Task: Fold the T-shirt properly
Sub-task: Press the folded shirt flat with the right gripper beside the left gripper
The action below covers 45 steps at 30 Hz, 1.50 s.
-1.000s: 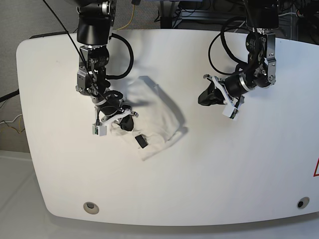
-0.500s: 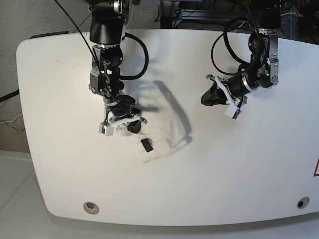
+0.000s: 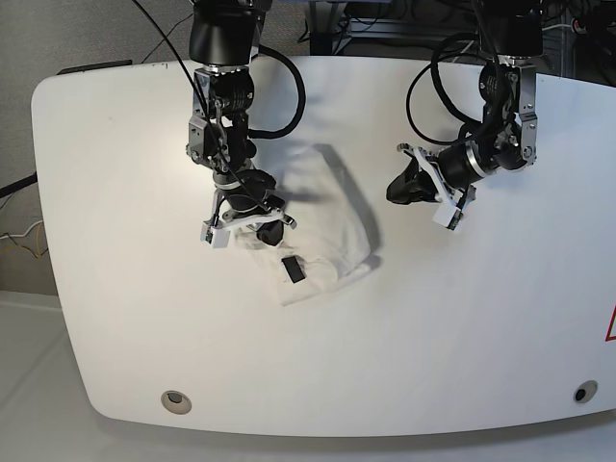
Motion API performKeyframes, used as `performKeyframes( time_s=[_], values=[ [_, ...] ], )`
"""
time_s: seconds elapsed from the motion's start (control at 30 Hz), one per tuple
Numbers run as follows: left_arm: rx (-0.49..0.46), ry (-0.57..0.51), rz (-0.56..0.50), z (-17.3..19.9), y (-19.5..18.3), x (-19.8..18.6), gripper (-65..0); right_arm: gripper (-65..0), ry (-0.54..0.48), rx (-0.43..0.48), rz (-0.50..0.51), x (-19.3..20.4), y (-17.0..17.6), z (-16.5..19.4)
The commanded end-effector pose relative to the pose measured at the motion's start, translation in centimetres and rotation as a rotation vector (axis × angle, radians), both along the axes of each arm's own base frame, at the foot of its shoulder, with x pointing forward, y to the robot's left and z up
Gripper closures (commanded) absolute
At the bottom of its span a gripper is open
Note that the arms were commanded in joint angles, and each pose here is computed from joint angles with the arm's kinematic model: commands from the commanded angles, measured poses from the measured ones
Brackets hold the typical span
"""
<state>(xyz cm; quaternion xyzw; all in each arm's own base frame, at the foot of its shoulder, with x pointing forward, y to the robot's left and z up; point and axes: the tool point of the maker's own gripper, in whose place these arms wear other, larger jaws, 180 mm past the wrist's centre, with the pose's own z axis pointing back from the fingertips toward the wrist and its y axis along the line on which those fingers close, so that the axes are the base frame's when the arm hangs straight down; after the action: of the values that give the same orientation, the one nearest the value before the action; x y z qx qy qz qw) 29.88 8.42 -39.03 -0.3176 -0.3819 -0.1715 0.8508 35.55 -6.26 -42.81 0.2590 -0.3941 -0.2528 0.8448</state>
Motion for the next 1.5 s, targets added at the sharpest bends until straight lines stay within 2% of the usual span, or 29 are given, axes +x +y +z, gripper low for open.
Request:
performKeyframes(
  time_s=[0.0, 0.3, 0.5, 0.83, 1.23, 1.47],
  values=[
    [-0.027, -0.059, 0.001, 1.7, -0.1, 1.1, -1.6, 0.0, 0.068, -0.022, 0.007, -0.9, -0.2, -1.2],
    [-0.025, -0.058, 0.001, 1.7, -0.1, 1.1, -1.6, 0.0, 0.015, -0.036, 0.112, -0.5, 3.8, 0.0],
    [-0.025, -0.058, 0.001, 1.7, -0.1, 1.1, -1.6, 0.0, -0.004, -0.039, 0.146, -0.3, 5.0, 0.5],
    [-0.004, -0.054, 0.000, 1.5, 0.7, 0.9, -1.6, 0.0, -0.050, -0.041, 0.141, 0.6, 4.8, 1.9],
    [0.003, -0.064, -0.002, 1.8, 0.9, 1.1, -1.6, 0.0, -0.221, -0.064, 0.102, 2.7, 3.5, 8.2],
    [0.009, -0.112, -0.017, 3.3, 0.6, 1.3, -1.6, 0.0, -0.285, -0.071, 0.092, 3.2, 3.2, 10.7]
  ],
)
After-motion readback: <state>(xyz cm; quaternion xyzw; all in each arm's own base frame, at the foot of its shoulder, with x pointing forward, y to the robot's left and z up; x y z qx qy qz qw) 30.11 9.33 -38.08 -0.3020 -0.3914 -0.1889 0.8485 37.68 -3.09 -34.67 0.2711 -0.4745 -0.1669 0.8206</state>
